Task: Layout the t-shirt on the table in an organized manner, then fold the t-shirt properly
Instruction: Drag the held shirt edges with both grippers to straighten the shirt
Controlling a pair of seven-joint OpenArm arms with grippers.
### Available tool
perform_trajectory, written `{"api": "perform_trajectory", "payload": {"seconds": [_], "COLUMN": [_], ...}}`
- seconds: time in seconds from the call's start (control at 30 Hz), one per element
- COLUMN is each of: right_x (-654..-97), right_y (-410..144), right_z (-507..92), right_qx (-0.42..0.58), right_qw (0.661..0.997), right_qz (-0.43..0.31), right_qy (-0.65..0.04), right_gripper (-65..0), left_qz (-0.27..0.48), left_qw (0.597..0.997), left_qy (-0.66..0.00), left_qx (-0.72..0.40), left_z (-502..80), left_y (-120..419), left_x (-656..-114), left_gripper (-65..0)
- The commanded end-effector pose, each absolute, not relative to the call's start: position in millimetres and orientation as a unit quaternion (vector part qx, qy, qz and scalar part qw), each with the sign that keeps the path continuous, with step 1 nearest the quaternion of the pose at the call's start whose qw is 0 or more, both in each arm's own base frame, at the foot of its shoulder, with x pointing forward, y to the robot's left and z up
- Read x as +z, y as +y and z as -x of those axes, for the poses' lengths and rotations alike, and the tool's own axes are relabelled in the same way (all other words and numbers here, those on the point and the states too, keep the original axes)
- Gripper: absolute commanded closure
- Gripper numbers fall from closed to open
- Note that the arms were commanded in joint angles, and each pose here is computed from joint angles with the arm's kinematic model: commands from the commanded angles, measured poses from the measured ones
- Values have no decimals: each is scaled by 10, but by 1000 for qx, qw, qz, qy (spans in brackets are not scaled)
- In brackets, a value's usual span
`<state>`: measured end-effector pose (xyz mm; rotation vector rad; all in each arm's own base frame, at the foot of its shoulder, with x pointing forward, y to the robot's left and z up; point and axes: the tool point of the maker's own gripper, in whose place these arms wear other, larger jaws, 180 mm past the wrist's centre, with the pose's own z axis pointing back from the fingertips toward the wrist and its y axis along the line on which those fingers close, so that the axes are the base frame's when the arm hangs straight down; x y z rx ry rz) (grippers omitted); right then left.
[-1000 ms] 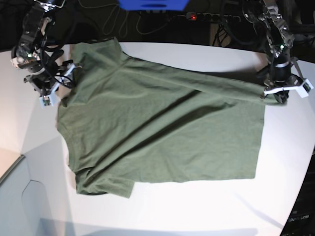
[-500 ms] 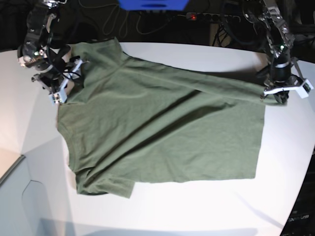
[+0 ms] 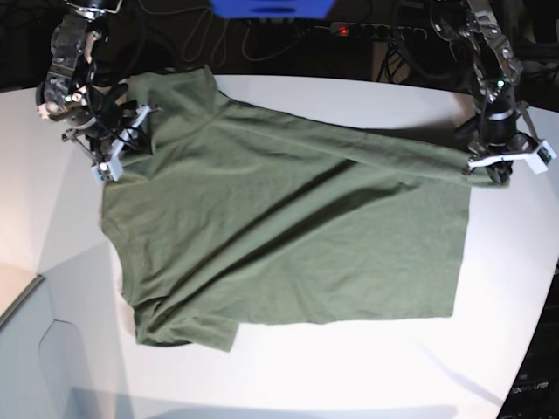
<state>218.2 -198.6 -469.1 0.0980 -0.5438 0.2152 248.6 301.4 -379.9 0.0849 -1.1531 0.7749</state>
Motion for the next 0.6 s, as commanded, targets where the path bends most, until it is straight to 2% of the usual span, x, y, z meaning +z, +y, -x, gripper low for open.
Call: {"api": "perform_trajectory", "payload": {"seconds": [0.0,0.03,0.37,0.57], "right_x": [-4609,-4628,-4186,-4091], "right_y": [-2020,-2022,-2125,-2298], "right_z": [-2224,-2173,-2064,-2010], "right_qx": [114,114,143,116], "right_qw": [951,953,937,938], "right_qz": [-47,-47,1,24], "right_qy": [-283,-278,-319,-325], "right_gripper": [-23,0,0,0], "left_qz": [-44,-44,-54,-57], "left_qw": [754,754,765,773], "left_qy": [-554,-554,-539,-526], "left_qx": [351,351,348,352], "left_z": [-2545,-2545,-2287,-2127], "left_y": [3058,3058,3022,2961], "left_x": [-3653,-3653,-3704,-3773], "left_gripper": [-1,-1,-1,-1]}}
